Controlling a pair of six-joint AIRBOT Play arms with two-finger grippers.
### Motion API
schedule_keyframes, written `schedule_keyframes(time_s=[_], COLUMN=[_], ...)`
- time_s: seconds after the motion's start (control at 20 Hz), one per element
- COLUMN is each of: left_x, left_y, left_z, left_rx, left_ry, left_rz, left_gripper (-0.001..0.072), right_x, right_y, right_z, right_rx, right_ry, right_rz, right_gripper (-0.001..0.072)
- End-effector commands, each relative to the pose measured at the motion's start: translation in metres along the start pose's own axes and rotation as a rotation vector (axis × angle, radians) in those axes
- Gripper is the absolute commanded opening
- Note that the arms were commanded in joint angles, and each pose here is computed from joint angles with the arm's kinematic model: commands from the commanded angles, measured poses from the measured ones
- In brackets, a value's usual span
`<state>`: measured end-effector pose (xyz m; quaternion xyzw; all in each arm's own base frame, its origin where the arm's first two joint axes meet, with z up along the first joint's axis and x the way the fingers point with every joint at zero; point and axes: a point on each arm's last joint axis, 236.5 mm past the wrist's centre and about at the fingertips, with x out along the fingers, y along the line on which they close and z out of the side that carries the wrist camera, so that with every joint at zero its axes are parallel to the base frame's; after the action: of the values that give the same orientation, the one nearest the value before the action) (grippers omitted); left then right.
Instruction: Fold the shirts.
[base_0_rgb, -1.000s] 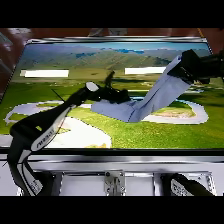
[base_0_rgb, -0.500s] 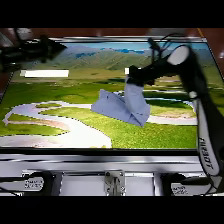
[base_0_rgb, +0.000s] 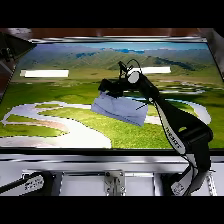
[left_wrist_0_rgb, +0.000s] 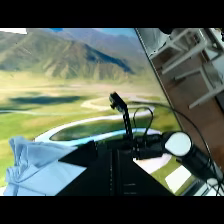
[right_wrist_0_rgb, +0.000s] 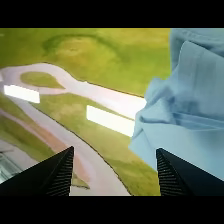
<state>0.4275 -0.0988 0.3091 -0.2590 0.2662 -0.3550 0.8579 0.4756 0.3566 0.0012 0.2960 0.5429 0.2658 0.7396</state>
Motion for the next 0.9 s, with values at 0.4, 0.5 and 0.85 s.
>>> schedule_keyframes(time_s=[0.4, 0.5, 0.85], left_x=[0.009, 0.009, 0.016], left_y=[0.0, -0.001, -0.009], left_z=[-0.029, -0.03, -0.035], left_rx=[0.061, 0.06, 0.071], left_ry=[0.114, 0.118, 0.135], left_rz=[0.052, 0.051, 0.03], left_gripper=[0.0035, 0.0035, 0.0035], right_x=[-0.219, -0.198, -0.11], right_y=[-0.209, -0.215, -0.229], right_z=[-0.071, -0.087, -0.075], right_rx=[0.124, 0.226, 0.323], right_ry=[0.496, 0.489, 0.258], right_rz=[-0.545, -0.418, -0.238], right_gripper=[0.0634, 0.0686, 0.0685])
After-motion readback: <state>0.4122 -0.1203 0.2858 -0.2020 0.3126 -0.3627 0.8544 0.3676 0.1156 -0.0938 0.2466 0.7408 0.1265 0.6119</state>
